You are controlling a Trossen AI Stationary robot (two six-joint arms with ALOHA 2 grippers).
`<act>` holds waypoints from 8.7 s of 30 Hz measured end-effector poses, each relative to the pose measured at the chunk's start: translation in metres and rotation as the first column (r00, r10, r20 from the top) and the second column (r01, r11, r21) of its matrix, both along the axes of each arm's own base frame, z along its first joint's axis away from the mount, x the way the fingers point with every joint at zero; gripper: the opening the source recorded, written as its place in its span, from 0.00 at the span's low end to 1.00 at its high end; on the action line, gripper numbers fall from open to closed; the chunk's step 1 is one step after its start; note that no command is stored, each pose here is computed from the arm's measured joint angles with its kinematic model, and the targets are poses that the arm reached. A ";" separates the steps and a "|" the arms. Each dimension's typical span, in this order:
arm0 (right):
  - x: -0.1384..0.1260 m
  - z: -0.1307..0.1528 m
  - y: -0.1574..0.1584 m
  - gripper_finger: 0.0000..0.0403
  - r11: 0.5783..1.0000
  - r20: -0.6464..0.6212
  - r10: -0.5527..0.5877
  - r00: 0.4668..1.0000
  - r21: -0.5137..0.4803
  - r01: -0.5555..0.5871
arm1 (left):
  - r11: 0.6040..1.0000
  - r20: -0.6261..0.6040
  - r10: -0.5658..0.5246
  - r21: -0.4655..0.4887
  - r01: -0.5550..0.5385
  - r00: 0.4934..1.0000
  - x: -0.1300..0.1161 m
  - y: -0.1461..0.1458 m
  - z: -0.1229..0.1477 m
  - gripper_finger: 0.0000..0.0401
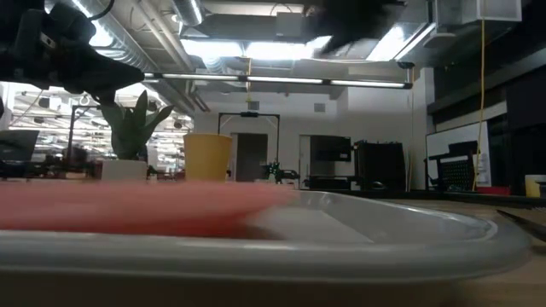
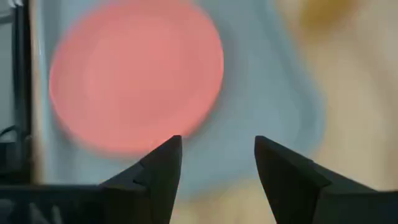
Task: Pick and place plate/cup/fork/spoon on tray
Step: Put the pink plate on the grey tray, then put the yellow fork to the right of the pink plate on the grey tray
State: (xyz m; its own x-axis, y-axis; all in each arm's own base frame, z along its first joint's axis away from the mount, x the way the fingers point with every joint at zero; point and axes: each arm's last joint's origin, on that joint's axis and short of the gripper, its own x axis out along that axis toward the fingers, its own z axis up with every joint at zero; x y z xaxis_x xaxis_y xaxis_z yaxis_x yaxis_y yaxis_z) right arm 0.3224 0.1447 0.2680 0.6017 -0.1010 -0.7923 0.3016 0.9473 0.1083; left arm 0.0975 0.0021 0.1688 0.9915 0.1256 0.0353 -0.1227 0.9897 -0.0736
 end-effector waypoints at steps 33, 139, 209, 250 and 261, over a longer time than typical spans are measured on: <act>0.052 -0.091 0.017 0.51 0.960 -0.212 0.279 0.937 0.084 -0.267 | 1.000 0.000 -0.004 0.000 0.004 1.000 0.000 0.000 0.000 0.10; -0.064 -0.073 0.083 0.51 0.833 -0.430 -0.516 0.741 -0.451 0.319 | 1.000 0.001 -0.004 0.000 0.004 1.000 0.000 0.000 0.000 0.10; -0.122 -0.101 0.081 0.51 0.825 -0.611 -0.442 0.657 0.010 0.564 | 1.000 0.001 -0.004 0.000 0.004 1.000 0.000 0.000 0.000 0.10; -0.055 -0.035 0.064 0.10 0.552 -0.251 -0.739 0.626 0.308 0.775 | 1.000 0.000 -0.003 0.000 0.003 1.000 0.000 0.000 0.000 0.10; 0.036 -0.063 0.026 0.10 0.498 -0.194 -0.684 0.703 0.581 0.644 | 1.000 0.000 -0.003 0.000 0.003 1.000 0.000 0.000 0.000 0.10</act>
